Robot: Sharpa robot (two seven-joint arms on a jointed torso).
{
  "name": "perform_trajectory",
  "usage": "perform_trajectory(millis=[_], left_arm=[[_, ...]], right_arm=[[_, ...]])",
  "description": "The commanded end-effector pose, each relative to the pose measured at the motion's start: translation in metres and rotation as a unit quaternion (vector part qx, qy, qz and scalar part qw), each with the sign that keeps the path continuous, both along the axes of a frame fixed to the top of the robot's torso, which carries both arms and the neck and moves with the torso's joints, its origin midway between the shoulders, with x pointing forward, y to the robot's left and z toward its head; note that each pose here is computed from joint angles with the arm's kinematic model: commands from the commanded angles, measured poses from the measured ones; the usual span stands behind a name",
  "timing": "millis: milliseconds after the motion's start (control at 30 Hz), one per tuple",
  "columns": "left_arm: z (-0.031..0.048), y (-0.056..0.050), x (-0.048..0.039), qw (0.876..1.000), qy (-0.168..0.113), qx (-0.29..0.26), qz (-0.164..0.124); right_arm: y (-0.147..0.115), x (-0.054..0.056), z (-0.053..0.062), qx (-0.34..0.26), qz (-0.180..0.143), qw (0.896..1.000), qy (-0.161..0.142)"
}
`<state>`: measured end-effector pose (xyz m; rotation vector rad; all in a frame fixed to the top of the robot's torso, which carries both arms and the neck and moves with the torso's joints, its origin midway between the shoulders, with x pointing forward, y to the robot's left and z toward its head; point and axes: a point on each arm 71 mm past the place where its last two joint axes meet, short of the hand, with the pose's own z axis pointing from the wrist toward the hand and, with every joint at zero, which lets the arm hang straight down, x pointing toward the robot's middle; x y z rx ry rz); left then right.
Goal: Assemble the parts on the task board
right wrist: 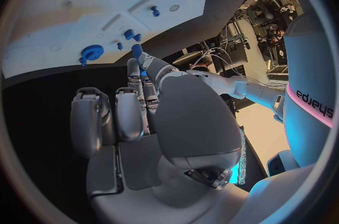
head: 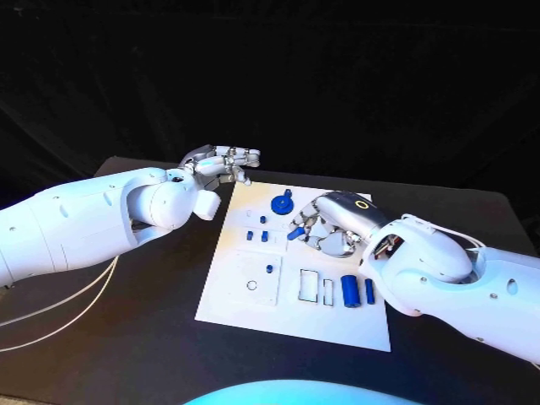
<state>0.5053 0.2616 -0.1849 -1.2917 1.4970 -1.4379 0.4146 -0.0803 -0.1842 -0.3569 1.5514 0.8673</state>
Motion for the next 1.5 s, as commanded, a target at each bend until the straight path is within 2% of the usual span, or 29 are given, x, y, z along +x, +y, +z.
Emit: perform_trajectory(millis=[33, 300, 633, 833, 1500], left_arm=[[0.002, -0.001, 0.0015, 1.0, -0.008, -0.006, -0.004], [0.0022, -0.001, 0.0027, 1.0, -0.008, -0.005, -0.003], [0.0028, -0.005, 0.0023, 1.0, -0.008, -0.007, -0.007], [0.003, -0.006, 0.002, 1.0, -0.008, -0.007, -0.009], [0.0029, -0.006, 0.0019, 1.0, -0.006, -0.007, -0.009]], right_arm=[[0.017, -0.008, -0.008, 0.009, 0.025, 0.999, 0.022], [0.047, -0.02, -0.035, 0.002, 0.052, 0.997, 0.058], [0.067, -0.028, -0.055, -0.018, 0.072, 0.994, 0.079], [0.07, -0.029, -0.06, -0.03, 0.074, 0.993, 0.081], [0.07, -0.031, -0.063, -0.048, 0.082, 0.991, 0.089]])
